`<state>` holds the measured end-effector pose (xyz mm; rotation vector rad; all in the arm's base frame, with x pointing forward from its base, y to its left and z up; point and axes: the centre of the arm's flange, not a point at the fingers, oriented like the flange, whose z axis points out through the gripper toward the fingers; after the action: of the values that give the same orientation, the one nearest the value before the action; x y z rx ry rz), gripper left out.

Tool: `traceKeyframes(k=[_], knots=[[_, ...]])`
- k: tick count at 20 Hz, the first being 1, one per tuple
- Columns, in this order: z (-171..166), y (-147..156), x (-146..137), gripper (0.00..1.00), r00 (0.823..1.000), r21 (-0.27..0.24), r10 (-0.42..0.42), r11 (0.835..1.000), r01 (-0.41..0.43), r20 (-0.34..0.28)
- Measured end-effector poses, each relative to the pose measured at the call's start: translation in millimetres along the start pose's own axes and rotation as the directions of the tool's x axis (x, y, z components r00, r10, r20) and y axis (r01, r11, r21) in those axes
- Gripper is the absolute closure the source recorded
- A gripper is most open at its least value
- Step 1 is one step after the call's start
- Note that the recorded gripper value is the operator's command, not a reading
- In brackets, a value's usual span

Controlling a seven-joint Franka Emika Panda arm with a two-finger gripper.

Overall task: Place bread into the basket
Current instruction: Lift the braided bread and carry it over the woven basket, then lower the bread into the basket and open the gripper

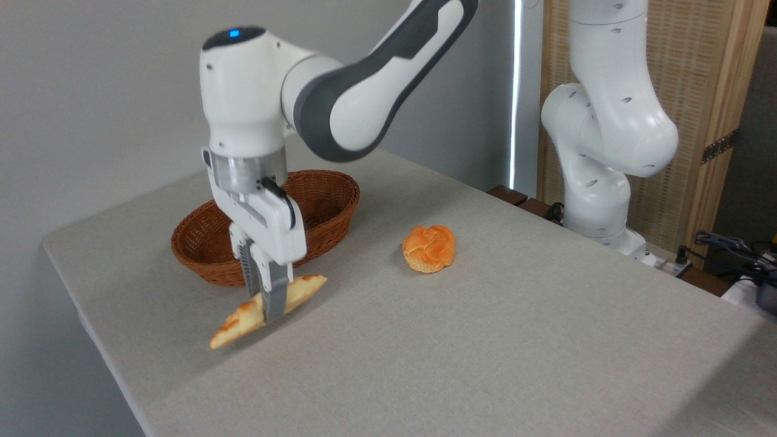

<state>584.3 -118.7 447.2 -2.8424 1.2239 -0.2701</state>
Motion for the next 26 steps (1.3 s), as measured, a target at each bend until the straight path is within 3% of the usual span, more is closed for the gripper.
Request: traceKeyframes(k=[5, 9, 12, 18, 21, 26], knots=[[-33.1, -0.1, 0.3, 0.63, 0.999, 0.026, -0.005, 1.0, 0.006, -0.05], [-65.0, 18.9, 14.2, 0.63, 0.988, -0.031, -0.04, 0.999, 0.035, -0.152], [-80.8, 47.4, 31.4, 0.62, 0.982, -0.047, -0.018, 0.999, 0.009, -0.187], [-63.2, 117.0, 66.9, 0.0, 0.987, -0.107, -0.018, 0.994, 0.001, -0.162], [-51.0, 137.9, 76.4, 0.0, 0.989, -0.134, -0.042, 0.991, 0.023, -0.14], [-47.4, 146.5, 79.9, 0.0, 0.99, -0.141, -0.032, 0.99, 0.013, -0.135]])
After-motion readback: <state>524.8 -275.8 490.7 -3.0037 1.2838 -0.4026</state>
